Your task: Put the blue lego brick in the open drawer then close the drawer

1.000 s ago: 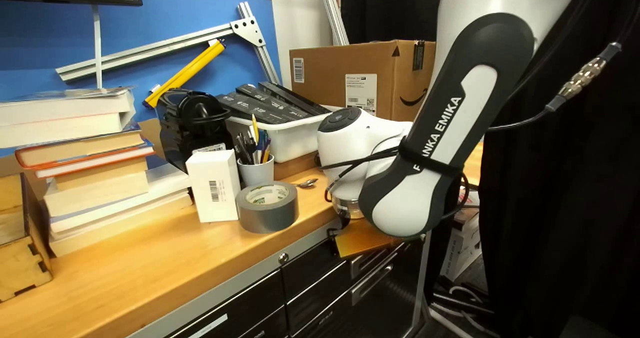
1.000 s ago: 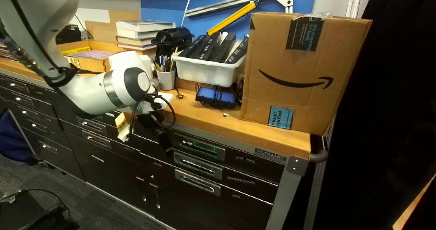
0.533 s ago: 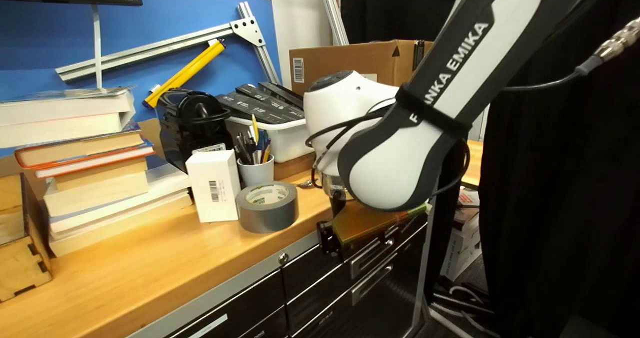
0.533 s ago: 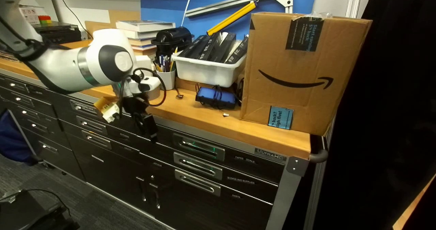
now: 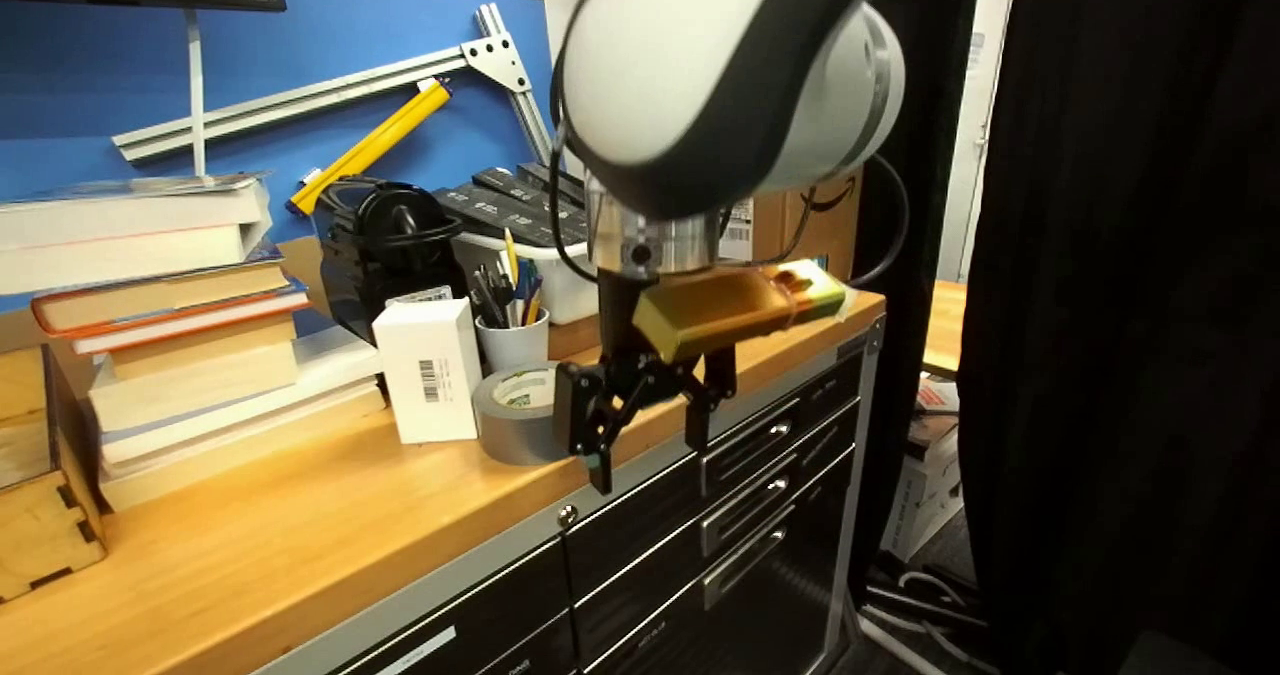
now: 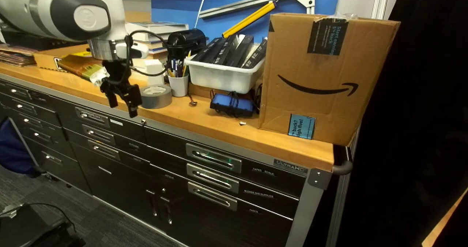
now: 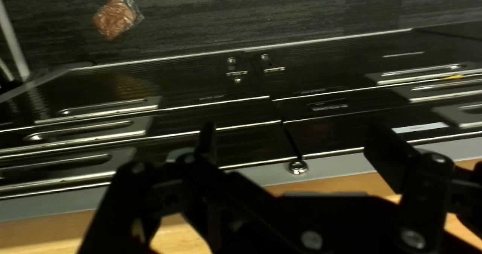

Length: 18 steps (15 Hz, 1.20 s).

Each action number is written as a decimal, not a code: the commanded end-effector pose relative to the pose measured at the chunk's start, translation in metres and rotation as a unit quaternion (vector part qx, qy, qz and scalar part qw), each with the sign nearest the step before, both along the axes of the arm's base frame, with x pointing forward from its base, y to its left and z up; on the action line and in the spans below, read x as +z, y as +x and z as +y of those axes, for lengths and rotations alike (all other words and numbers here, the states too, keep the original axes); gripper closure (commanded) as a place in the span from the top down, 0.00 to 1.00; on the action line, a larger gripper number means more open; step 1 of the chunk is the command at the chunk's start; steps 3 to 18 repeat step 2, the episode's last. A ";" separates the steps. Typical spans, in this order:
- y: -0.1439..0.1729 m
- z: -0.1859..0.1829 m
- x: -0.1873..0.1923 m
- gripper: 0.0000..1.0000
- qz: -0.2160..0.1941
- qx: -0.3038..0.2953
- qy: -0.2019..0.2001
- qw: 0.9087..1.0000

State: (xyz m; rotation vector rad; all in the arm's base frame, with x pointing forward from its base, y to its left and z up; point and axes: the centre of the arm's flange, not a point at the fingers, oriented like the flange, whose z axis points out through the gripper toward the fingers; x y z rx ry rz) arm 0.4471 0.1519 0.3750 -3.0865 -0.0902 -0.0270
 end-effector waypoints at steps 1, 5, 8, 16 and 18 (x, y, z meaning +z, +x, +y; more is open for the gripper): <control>-0.002 -0.005 0.019 1.00 0.009 -0.002 0.022 1.000; -0.004 -0.013 0.039 1.00 0.012 -0.004 0.038 0.999; -0.004 -0.013 0.039 1.00 0.012 -0.004 0.038 0.999; -0.004 -0.013 0.039 1.00 0.012 -0.004 0.038 0.999; -0.004 -0.013 0.039 1.00 0.012 -0.004 0.038 0.999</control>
